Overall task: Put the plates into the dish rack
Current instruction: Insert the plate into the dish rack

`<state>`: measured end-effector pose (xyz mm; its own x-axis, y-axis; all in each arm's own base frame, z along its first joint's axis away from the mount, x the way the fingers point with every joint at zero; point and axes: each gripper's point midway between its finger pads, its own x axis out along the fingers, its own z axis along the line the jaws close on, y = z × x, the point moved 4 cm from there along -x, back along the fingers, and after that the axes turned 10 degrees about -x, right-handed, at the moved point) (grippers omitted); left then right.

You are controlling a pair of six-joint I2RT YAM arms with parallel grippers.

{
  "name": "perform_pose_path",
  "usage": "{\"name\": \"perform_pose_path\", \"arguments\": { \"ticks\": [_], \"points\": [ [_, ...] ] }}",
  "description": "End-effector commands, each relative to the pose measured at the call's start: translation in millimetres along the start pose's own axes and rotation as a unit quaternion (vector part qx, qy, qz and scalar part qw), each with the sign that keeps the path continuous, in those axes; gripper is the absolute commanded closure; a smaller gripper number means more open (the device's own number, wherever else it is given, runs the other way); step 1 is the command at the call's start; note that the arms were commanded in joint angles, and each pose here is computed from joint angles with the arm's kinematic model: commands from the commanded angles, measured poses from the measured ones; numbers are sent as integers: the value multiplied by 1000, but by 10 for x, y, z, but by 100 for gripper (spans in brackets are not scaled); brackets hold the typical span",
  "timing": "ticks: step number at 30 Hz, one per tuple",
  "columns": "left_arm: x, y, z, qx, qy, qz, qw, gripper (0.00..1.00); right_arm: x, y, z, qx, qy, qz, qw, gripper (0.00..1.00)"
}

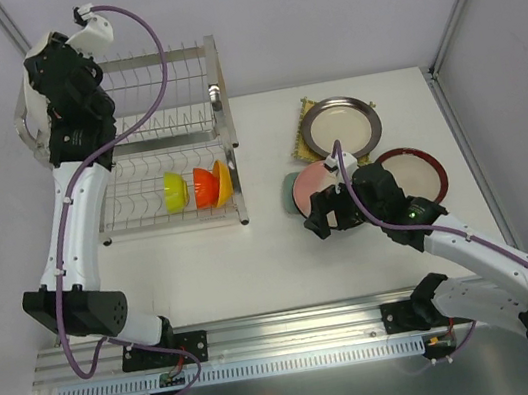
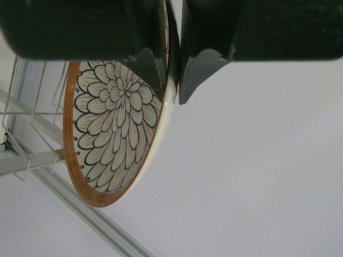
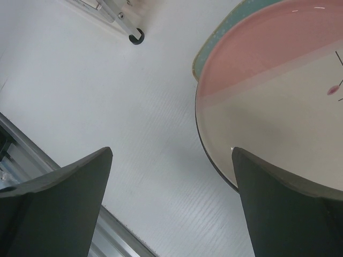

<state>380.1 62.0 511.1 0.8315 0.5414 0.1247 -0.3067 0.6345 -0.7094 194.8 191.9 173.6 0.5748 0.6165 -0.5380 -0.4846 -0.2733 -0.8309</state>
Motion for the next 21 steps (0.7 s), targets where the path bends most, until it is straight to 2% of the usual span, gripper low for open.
{"name": "perform_pose_path", "arguments": {
  "ticks": [1, 21],
  "points": [
    [-70, -230, 331, -84, -46, -38, 995, 99, -22, -117, 10, -16, -1, -29, 999, 0],
    [-97, -276, 391, -123, -34, -48, 991, 98, -10, -119, 2, -17, 2, -31, 999, 0]
  ]
}}
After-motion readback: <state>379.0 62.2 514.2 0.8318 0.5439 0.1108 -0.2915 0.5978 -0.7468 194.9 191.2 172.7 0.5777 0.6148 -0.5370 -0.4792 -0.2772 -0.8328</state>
